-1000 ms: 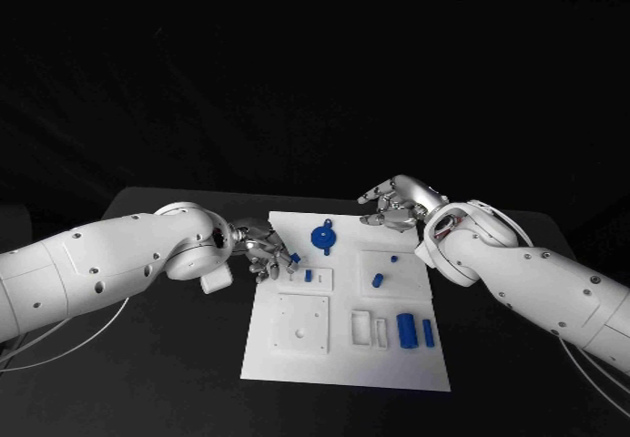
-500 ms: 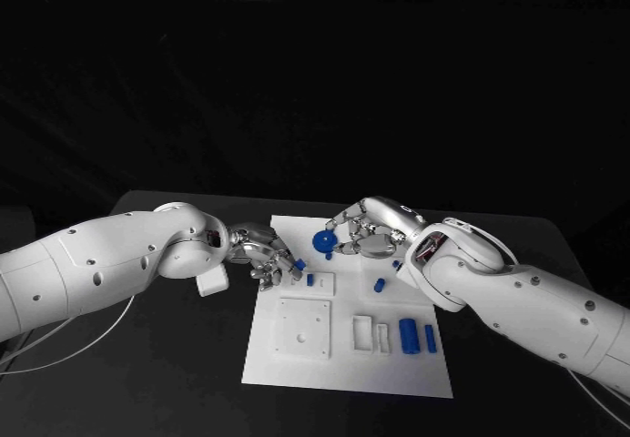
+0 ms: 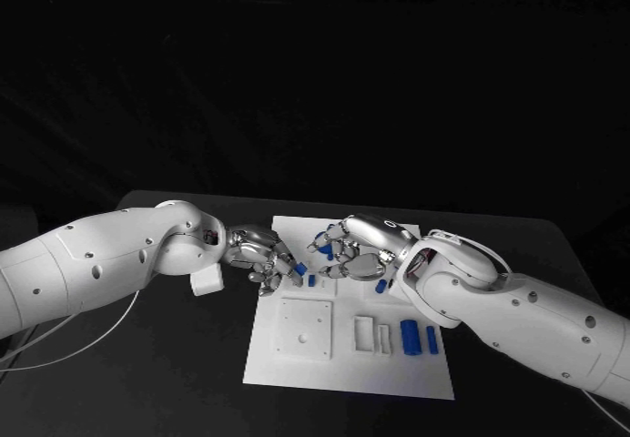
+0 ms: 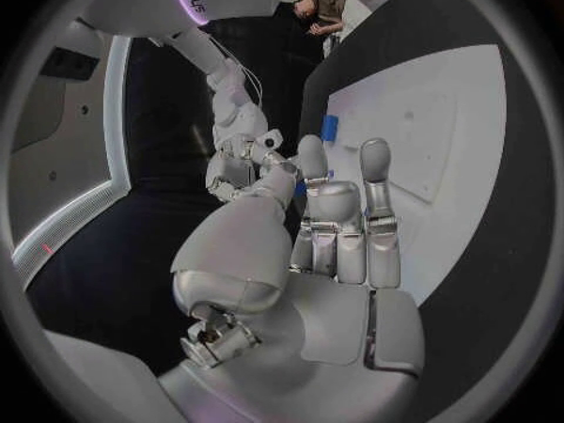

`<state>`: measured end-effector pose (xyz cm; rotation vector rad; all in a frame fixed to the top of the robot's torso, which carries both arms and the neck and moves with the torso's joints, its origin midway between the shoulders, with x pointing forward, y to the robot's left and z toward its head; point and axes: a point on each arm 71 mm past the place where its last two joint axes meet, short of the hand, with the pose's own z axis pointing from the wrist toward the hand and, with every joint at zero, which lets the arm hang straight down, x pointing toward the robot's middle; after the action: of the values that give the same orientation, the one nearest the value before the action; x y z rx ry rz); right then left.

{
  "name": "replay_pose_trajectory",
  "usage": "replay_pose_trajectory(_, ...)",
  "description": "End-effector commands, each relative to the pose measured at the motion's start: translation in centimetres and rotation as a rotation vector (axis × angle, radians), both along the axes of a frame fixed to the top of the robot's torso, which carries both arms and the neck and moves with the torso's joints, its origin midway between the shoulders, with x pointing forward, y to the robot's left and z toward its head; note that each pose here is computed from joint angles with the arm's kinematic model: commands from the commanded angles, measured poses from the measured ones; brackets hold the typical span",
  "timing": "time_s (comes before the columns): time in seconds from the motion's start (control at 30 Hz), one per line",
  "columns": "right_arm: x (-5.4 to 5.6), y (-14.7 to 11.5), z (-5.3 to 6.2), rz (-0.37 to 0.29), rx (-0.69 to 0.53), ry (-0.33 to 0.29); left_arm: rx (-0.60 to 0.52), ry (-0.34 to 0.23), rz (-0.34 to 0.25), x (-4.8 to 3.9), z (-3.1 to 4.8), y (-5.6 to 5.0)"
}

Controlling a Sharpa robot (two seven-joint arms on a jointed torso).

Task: Assemble the parts on the task board

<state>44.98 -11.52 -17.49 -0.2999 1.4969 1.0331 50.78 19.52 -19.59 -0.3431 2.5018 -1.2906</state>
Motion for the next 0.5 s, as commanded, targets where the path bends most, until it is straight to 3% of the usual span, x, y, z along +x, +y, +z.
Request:
replay_pose_trajectory(0.03,-0.59,0.54,-0.07,0.06,-0.024,-0.008,-0.053,0.049,-0.063,-0.5,0.3,-0.4)
replay_pose_trajectory(0.5,-1.35,1.41,0.28,0.081,0.011,-0.043,-0.047,0.065,-0.089,-0.64,0.37,-0.51)
